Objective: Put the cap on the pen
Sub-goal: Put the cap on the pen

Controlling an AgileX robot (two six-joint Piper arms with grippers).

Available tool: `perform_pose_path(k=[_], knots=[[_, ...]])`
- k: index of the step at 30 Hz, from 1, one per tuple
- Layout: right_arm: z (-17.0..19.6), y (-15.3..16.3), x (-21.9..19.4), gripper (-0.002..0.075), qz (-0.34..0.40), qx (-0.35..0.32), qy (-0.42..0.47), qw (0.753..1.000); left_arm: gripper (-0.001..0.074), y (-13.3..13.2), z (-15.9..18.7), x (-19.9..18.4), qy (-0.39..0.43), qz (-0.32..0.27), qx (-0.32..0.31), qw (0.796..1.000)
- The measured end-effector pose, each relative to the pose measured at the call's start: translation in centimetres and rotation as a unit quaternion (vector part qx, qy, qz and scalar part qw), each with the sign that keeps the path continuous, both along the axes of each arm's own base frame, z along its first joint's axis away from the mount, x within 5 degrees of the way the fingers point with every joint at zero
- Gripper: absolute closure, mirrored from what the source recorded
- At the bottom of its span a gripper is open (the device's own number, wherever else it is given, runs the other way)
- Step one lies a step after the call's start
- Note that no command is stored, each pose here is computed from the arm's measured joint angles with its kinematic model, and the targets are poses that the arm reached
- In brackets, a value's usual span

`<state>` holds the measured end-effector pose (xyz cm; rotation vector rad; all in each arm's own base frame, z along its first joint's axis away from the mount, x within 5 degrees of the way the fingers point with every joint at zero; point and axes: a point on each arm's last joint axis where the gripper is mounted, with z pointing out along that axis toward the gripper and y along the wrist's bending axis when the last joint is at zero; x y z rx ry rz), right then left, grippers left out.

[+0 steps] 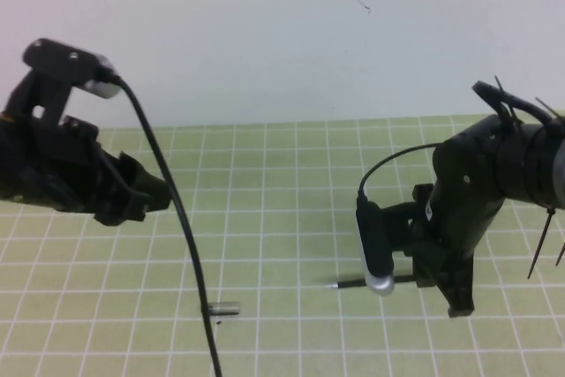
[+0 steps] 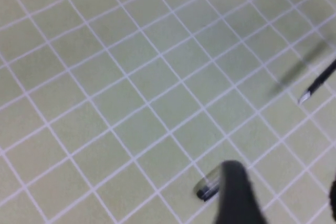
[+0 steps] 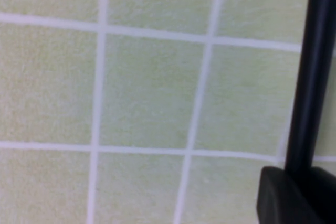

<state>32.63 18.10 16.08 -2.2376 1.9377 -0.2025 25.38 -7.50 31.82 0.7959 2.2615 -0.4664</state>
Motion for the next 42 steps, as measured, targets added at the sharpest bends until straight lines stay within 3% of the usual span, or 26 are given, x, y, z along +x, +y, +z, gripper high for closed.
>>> perform_pose_path(k=[7,11,15,19,28,42], knots=[[2.9,0.4,0.8,0.0668,-0.108,0.012,0.015,0.994,0.0342,-2.4,-2.0,2.2,-0.003,-0.144,0.134,0.980],[4.4,0.6,0.7,0.0668,-0.141,0.007,0.049,0.989,0.0346,-4.0,-3.9,2.9,-0.043,-0.249,0.216,0.943],[4.7,0.1,0.4,0.0668,-0.173,-0.018,0.069,0.982,0.0346,-5.2,-6.3,3.6,-0.036,-0.299,0.274,0.913],[4.8,-1.5,0.8,0.0668,-0.225,-0.033,0.077,0.971,0.0346,-6.1,-8.7,4.3,-0.015,-0.328,0.299,0.896],[5.0,-6.9,2.6,0.0668,-0.375,0.028,0.128,0.918,0.0346,-7.3,-12.4,5.4,0.001,-0.362,0.309,0.880],[5.0,-8.0,2.9,0.0668,-0.401,0.042,0.136,0.905,0.0351,-8.9,-16.4,5.4,0.021,-0.429,0.344,0.835]])
